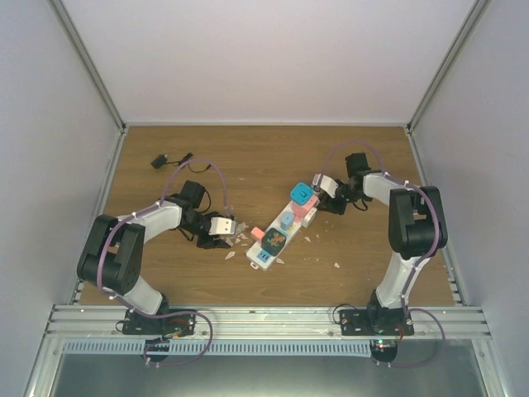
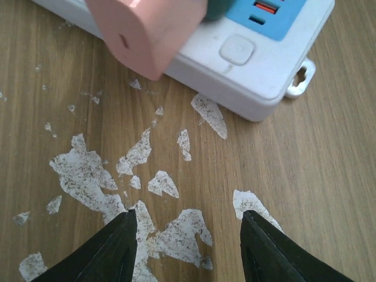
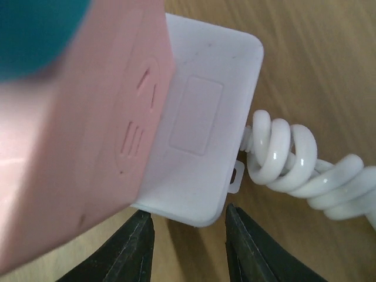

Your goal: Pull the plug off the socket

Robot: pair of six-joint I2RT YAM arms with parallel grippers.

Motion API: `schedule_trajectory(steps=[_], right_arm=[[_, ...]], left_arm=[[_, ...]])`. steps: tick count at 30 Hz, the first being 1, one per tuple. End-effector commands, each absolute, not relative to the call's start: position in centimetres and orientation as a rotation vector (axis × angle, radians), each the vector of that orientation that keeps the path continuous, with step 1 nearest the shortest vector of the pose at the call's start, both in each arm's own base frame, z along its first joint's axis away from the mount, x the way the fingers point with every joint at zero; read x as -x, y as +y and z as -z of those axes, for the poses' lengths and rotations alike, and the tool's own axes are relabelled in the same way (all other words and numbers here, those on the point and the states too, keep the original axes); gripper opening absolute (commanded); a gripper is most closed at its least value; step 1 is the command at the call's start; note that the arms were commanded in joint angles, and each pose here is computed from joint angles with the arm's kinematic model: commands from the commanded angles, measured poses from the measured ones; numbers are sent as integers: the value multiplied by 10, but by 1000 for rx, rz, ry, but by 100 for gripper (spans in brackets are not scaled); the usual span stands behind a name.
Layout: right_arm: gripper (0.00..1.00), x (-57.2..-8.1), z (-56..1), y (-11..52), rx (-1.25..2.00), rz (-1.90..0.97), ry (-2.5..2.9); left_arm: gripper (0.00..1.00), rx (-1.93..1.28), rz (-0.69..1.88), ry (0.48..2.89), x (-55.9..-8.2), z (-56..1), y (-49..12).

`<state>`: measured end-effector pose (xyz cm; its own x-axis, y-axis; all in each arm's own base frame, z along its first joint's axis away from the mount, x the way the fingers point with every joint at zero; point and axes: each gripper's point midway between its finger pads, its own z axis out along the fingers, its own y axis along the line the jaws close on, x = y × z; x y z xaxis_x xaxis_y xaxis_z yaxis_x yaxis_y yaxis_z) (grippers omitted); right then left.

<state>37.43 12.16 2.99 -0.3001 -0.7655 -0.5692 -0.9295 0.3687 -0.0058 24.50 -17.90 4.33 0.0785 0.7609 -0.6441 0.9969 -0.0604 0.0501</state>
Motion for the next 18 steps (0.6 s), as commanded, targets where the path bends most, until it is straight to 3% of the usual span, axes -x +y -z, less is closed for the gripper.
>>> schedule_trajectory(steps=[1,8,11,18], right_arm=[[35,-403,-45,151,1476,-457,2038],[38,-413,-61,149,1495,-407,1995],[44,-413,-79,137,1467,-377,1987],[78,-381,-132,125,1420,-322,1953]], left_arm=[[51,-1857,638,1661,-246,-53,-185],[51,-1820,633,1647,-244,-62,-188],[58,-1803,623,1619,-247,-70,-191],[72,-1832,624,1576,-255,-72,-201]])
